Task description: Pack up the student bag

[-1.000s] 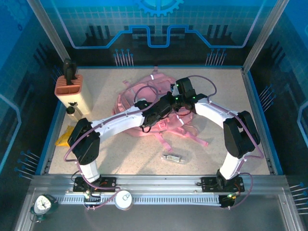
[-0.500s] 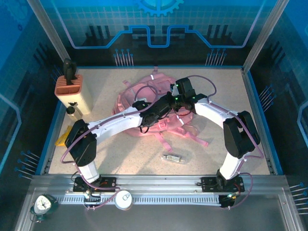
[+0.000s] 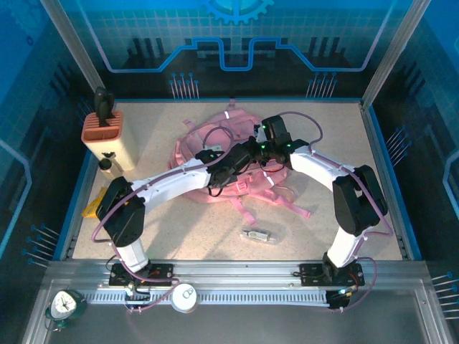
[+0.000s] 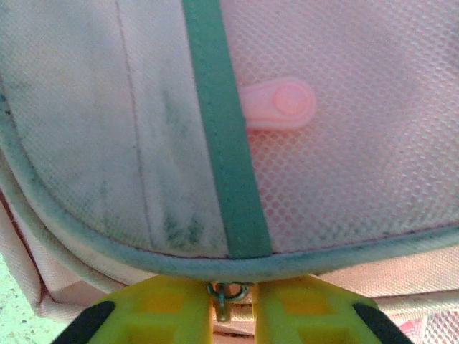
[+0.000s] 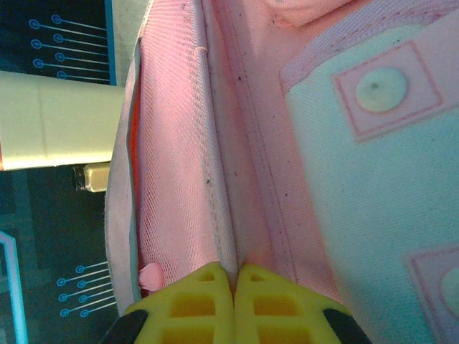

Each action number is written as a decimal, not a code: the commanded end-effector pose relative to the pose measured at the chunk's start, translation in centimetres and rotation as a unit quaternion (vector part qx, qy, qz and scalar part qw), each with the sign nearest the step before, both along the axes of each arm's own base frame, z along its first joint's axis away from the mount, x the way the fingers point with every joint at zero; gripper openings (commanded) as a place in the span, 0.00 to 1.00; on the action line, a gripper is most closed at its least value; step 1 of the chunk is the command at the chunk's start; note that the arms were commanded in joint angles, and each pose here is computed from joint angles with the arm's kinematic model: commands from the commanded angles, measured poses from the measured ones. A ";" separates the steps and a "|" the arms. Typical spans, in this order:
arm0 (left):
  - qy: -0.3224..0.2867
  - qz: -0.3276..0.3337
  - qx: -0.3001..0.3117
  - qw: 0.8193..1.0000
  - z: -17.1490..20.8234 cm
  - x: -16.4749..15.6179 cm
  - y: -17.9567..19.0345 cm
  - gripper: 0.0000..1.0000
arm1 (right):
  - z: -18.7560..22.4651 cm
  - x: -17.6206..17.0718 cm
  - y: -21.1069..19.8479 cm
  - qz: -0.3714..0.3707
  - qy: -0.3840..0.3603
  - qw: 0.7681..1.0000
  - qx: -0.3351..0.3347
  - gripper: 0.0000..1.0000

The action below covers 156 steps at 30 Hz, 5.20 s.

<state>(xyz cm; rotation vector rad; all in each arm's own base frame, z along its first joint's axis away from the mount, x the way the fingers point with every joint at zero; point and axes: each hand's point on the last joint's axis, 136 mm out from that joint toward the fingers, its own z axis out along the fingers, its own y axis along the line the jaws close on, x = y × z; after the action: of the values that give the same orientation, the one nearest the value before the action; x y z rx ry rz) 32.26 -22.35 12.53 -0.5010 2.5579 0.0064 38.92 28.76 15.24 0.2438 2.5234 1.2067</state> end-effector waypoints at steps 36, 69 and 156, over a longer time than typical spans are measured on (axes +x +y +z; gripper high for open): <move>0.010 -0.279 -0.191 0.941 3.1 0.7 -10.2 0.00 | 5.8 5.7 -8.8 -0.009 -0.054 0.995 -0.088 0.54; 0.059 -0.265 -0.088 0.958 0.8 -1.2 2.0 0.00 | 1.1 5.5 -10.8 -0.002 0.017 1.000 -0.013 0.00; 0.041 -0.071 -0.191 0.978 -2.5 -13.7 7.0 0.64 | -11.5 -28.3 -4.9 0.239 0.098 0.928 -0.269 0.78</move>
<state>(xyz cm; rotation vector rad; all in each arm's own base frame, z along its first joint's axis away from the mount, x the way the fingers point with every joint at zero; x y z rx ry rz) 19.14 -16.51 10.36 -0.4021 2.6809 -0.5757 11.10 21.40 3.28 -0.4464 3.1086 0.4798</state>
